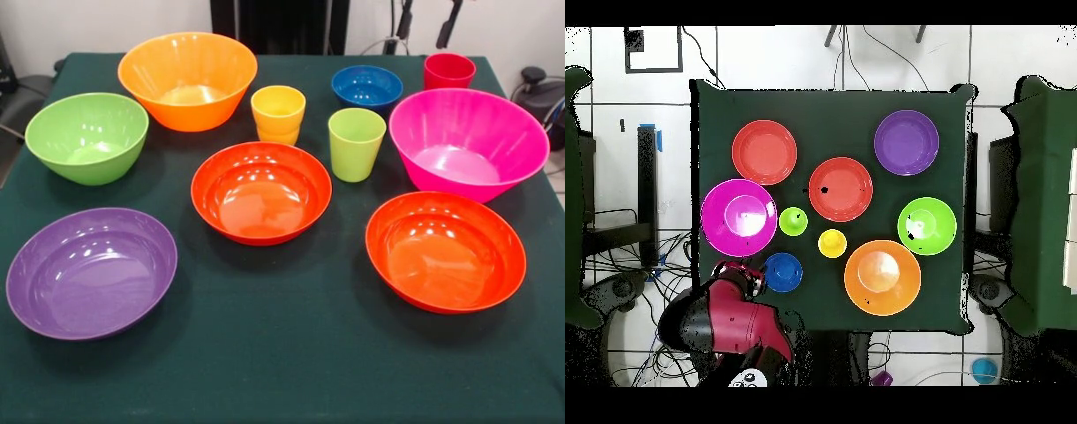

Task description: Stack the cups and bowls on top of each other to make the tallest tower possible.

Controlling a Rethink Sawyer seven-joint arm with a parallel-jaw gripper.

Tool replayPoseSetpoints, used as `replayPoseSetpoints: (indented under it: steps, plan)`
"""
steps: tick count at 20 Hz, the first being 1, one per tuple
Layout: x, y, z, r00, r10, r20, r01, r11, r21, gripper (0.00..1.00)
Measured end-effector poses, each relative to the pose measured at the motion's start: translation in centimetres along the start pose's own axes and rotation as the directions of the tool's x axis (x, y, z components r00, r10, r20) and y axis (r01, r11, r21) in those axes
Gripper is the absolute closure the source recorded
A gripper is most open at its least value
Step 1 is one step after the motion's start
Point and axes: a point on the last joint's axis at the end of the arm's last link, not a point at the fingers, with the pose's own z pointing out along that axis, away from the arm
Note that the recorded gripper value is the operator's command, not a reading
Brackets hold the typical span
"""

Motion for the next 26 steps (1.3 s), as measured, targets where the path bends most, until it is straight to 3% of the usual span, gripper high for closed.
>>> replayPoseSetpoints:
  steps: [5,11,16,19,20,26]
  plan:
    - [-1.5,-0.4,-0.1,0.9998,0.02,0.005,-0.02,0.9998,0.008,0.0]
    - [-4.8,-1.5,0.0,0.9975,0.07,-0.005,-0.07,0.9974,0.016,0.0]
    - [-9.4,-3.6,0.4,0.9895,0.144,-0.013,-0.144,0.9894,0.021,0.0]
    - [-11.4,-4.3,0.6,0.9861,0.166,-0.008,-0.165,0.9859,0.024,0.0]
    - [-12.9,-4.6,0.7,0.9844,0.176,-0.004,-0.176,0.9841,0.028,0.0]
    - [-15.8,-4.7,1.5,0.9831,0.182,0.014,-0.183,0.9827,0.03,0.0]
